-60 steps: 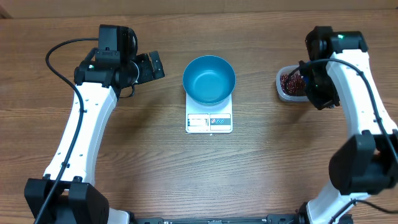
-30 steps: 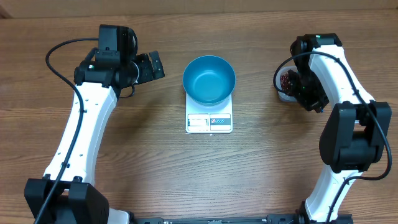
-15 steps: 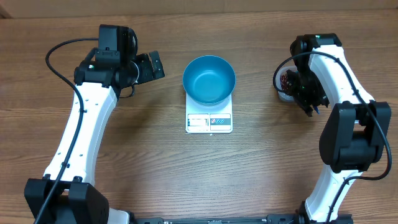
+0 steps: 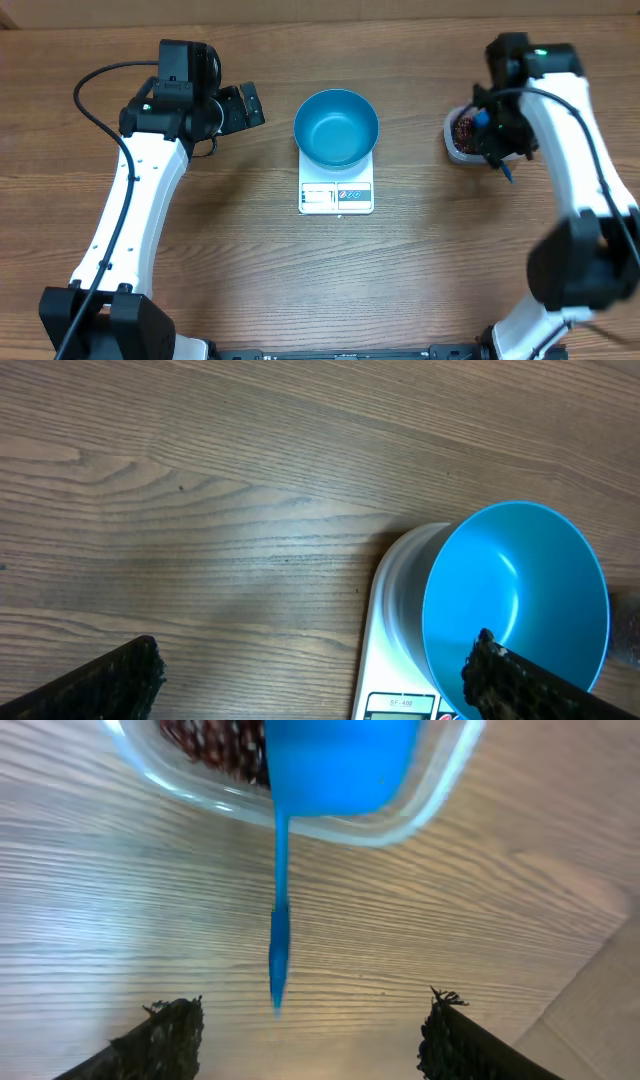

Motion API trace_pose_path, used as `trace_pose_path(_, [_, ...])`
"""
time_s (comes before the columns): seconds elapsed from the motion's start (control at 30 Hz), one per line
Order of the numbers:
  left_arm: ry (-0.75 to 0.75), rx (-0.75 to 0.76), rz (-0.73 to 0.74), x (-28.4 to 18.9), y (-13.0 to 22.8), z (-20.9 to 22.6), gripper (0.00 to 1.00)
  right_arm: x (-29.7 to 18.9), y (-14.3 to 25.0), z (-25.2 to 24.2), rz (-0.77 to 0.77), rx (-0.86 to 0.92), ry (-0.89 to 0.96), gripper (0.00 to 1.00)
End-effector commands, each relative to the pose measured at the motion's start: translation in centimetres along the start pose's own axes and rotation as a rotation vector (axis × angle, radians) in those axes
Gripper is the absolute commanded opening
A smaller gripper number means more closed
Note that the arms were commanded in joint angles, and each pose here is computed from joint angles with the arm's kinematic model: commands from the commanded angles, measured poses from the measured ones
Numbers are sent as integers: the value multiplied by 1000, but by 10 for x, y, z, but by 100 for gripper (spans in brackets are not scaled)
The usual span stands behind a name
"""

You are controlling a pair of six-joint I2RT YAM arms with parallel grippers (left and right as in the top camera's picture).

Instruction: Scoop item into bowl and weigh 150g on scale

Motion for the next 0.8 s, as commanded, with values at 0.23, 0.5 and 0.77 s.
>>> trace_pose_path(0.23, [-2, 28, -34, -9, -9, -1, 100, -130, 52, -11, -494, 230, -188, 72])
trace_pose_path(0.5, [-2, 28, -34, -9, -9, -1, 99, -129, 79, -27, -663, 359, -250, 72])
trace_pose_path(0.77, [-2, 28, -34, -9, -9, -1, 99, -32, 61, -14, -775, 425, -311, 69])
Point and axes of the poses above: each gripper's point midway between its finger pads, its own x axis out along the fingers, its own z axis along the line the jaws close on, y = z × x, the point moved 1 cm from there along -x, back along the fingers, and after that the axes turned 6 degrees about x, right-handed, at the moved point
